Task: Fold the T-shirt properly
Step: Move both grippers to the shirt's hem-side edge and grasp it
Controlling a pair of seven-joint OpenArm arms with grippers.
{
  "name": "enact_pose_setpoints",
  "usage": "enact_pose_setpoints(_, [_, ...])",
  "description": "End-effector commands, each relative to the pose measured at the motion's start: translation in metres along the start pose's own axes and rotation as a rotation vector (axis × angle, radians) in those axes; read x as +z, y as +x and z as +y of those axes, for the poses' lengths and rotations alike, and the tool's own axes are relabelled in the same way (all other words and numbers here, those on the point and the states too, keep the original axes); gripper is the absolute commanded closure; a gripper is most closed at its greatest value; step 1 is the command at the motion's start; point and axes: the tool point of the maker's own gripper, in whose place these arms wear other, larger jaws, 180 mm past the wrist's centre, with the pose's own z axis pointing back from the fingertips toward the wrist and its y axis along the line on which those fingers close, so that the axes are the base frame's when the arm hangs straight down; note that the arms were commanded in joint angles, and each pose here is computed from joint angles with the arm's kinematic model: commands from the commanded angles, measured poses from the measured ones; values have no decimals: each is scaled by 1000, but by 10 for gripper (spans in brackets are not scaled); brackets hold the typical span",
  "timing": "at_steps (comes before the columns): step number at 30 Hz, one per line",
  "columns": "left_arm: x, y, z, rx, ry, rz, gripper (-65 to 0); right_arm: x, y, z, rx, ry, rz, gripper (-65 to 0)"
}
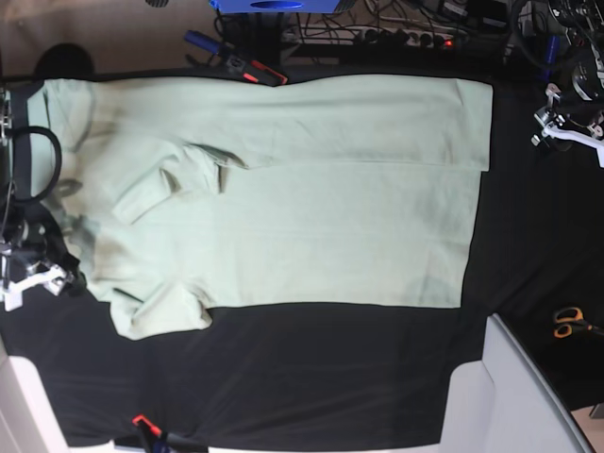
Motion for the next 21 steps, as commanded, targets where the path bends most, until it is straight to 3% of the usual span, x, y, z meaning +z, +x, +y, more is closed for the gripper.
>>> enact_pose_setpoints(1, [4, 15, 1, -14, 0, -42, -262, 2, 30, 6, 9, 20, -65, -461])
enact_pose_setpoints(4, [4, 15, 1, -15, -1, -41, -262, 0, 27, 8, 30, 20, -50, -461])
enact_pose_setpoints(11, [4, 14, 1, -15, 0, -40, -262, -18, -5, 36, 214, 36, 72, -461])
enact_pose_setpoints(21, [7, 8, 7, -22, 11, -24, -262, -19, -3, 27, 207, -23, 67, -461])
